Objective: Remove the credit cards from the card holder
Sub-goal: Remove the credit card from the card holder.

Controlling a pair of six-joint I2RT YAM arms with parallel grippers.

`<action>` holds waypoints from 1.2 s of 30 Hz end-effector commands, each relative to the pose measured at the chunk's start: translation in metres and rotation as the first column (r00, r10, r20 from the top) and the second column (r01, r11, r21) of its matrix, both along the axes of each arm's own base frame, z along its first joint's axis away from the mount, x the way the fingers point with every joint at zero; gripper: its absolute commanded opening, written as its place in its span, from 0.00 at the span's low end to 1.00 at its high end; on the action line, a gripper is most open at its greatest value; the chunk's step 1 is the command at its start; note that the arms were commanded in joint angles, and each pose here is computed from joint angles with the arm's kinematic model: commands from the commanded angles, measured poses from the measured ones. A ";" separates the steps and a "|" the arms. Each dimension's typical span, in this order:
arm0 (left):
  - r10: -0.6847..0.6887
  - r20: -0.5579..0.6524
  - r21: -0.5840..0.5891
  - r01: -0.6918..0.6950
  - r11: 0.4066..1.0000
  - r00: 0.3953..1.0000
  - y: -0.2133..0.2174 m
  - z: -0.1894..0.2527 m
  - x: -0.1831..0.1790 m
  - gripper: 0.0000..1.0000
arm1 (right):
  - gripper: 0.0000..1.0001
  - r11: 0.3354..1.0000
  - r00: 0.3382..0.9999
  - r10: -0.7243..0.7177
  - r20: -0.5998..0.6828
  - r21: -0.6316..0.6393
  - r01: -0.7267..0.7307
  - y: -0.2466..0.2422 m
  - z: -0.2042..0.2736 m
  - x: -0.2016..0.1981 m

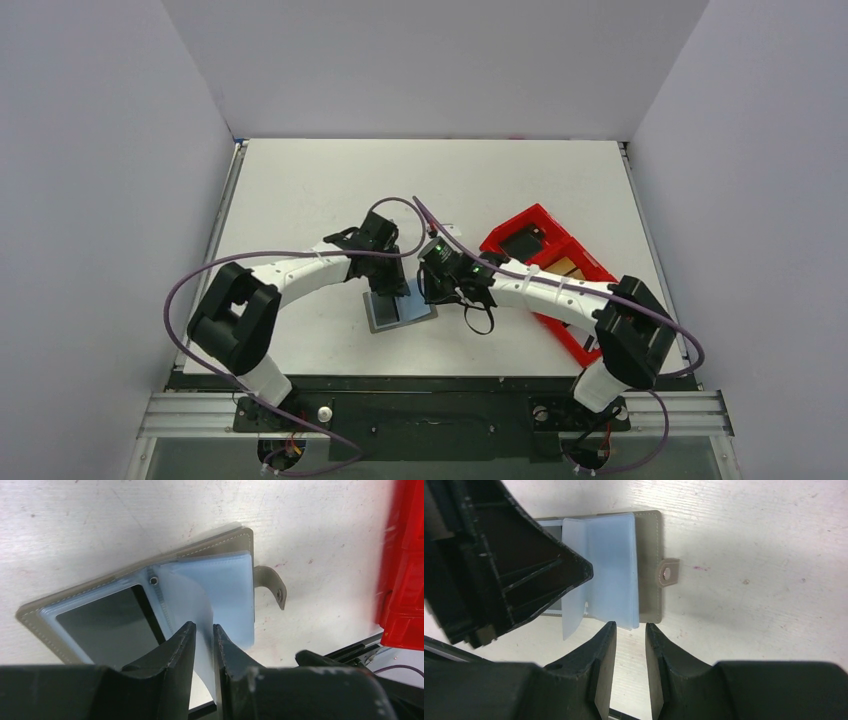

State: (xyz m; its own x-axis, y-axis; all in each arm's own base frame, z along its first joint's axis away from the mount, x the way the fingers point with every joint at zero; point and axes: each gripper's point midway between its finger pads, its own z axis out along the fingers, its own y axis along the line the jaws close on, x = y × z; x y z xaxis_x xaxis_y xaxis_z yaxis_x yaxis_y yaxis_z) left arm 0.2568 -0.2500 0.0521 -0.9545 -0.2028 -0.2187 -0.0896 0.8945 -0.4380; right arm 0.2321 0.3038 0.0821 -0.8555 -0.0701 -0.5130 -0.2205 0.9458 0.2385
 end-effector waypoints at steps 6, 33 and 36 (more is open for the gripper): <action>-0.033 0.040 -0.059 0.035 0.998 0.999 -0.039 0.004 0.024 0.25 | 0.25 0.998 0.996 -0.057 0.064 0.015 0.056 -0.024 0.020 0.000; -0.012 0.113 -0.051 0.018 0.999 0.993 -0.025 0.031 0.029 0.53 | 0.25 0.999 0.999 -0.020 0.049 0.048 0.017 -0.007 0.023 -0.001; 0.002 0.115 -0.036 0.003 0.999 0.993 -0.012 0.032 0.027 0.51 | 0.25 0.998 0.999 0.003 0.043 0.060 -0.006 0.003 0.024 -0.003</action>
